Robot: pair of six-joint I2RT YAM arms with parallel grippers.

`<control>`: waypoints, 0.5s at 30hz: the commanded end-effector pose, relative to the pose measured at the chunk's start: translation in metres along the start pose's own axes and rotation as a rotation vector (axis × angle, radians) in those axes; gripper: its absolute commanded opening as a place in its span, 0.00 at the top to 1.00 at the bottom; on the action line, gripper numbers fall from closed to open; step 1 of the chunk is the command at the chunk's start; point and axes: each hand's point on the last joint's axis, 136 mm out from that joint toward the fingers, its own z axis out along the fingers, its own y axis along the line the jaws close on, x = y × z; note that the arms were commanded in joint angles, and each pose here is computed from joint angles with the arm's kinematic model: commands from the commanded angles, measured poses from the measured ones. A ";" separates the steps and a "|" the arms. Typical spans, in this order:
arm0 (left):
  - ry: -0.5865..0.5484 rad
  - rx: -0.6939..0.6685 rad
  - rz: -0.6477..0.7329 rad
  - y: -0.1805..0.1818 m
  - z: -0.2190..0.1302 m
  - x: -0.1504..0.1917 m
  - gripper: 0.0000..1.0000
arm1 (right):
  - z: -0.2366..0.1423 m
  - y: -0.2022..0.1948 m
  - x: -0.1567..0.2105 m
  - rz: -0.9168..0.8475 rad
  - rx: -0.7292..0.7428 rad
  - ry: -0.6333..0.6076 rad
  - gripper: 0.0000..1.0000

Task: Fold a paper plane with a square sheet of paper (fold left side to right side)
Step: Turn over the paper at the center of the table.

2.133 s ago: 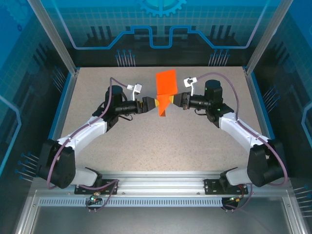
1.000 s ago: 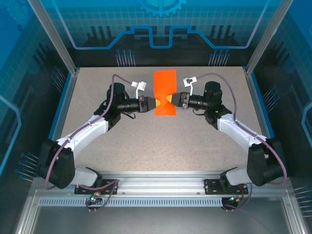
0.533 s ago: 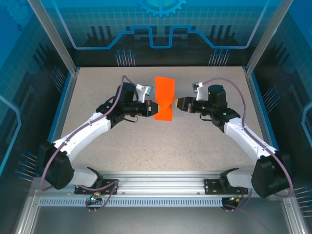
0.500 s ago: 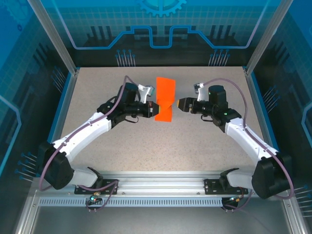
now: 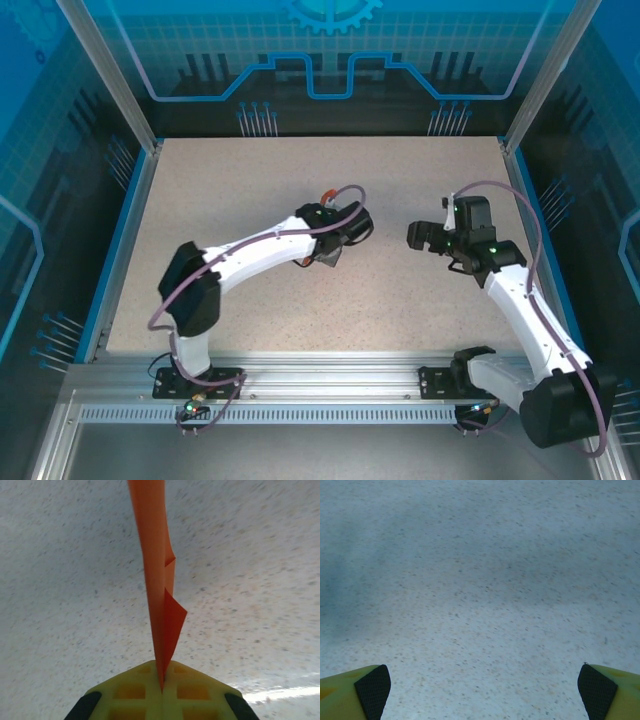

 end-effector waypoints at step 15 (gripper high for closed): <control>0.279 0.043 -0.138 -0.053 0.036 0.011 1.00 | -0.005 -0.019 0.019 0.027 0.036 0.023 0.00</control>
